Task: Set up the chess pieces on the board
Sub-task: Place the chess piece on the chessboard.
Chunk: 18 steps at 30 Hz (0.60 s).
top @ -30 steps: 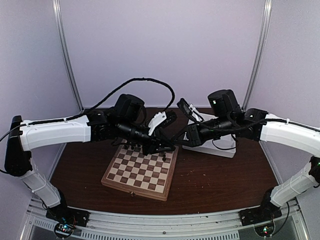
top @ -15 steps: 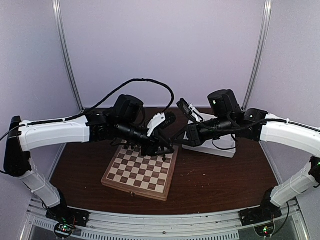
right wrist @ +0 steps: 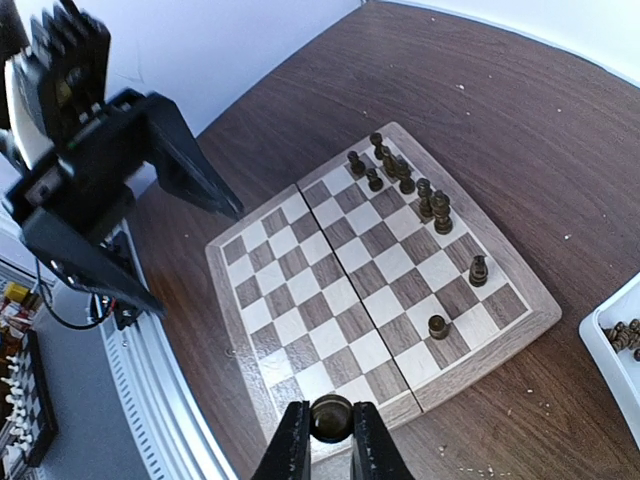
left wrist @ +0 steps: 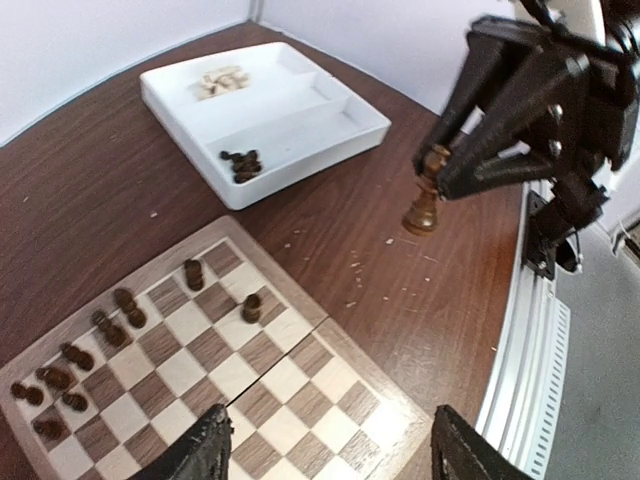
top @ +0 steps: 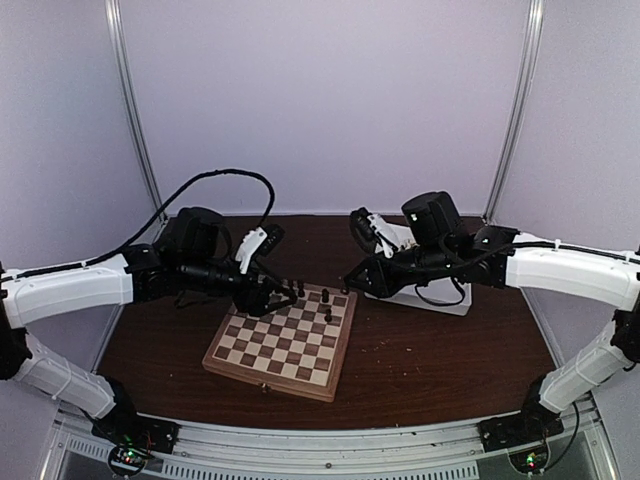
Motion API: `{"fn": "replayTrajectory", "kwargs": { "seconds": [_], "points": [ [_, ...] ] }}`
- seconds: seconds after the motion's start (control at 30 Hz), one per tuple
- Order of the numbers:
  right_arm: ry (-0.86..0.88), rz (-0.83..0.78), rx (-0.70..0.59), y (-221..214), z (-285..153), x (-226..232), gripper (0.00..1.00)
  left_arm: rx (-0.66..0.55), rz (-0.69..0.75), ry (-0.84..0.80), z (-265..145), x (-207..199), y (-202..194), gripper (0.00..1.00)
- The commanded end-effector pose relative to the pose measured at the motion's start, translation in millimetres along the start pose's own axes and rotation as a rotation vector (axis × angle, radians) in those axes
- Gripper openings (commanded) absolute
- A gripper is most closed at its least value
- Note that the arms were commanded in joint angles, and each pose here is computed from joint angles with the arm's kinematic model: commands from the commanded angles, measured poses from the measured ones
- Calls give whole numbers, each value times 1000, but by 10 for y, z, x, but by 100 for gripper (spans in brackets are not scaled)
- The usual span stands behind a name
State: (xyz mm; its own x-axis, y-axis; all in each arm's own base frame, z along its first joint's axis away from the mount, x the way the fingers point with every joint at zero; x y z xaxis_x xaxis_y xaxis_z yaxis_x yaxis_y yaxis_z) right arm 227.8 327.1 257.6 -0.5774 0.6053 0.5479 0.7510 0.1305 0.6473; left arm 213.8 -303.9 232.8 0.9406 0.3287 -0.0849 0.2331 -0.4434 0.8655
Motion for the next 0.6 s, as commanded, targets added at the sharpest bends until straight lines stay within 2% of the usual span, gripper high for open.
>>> {"fn": "replayTrajectory", "kwargs": {
  "seconds": [0.0, 0.3, 0.57],
  "points": [
    [-61, -64, -34, -32, 265, -109, 2, -27, -140, 147, -253, 299, -107, 68],
    [-149, -114, -30, -22, 865, -140, 1, 42, -198, 368, -543, 501, -340, 69],
    [-193, -124, -21, -26, 1284, -279, 1, 55, -172, 467, -735, 535, -423, 74]
  ]
}}
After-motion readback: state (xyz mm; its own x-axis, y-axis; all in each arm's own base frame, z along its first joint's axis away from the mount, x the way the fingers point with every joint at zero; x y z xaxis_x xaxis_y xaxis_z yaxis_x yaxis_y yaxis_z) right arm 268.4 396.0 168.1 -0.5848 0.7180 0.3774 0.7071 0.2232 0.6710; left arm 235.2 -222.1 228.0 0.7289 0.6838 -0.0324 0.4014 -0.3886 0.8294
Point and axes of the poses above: each gripper's point midway between its finger pads, its own z axis out along the fingers, its own x axis along the line the jaws close on, y = z × x, the point moved 4 cm from there along -z, back along the fingers, and after that the axes turned 13 degrees about z, right-handed, at the moved point
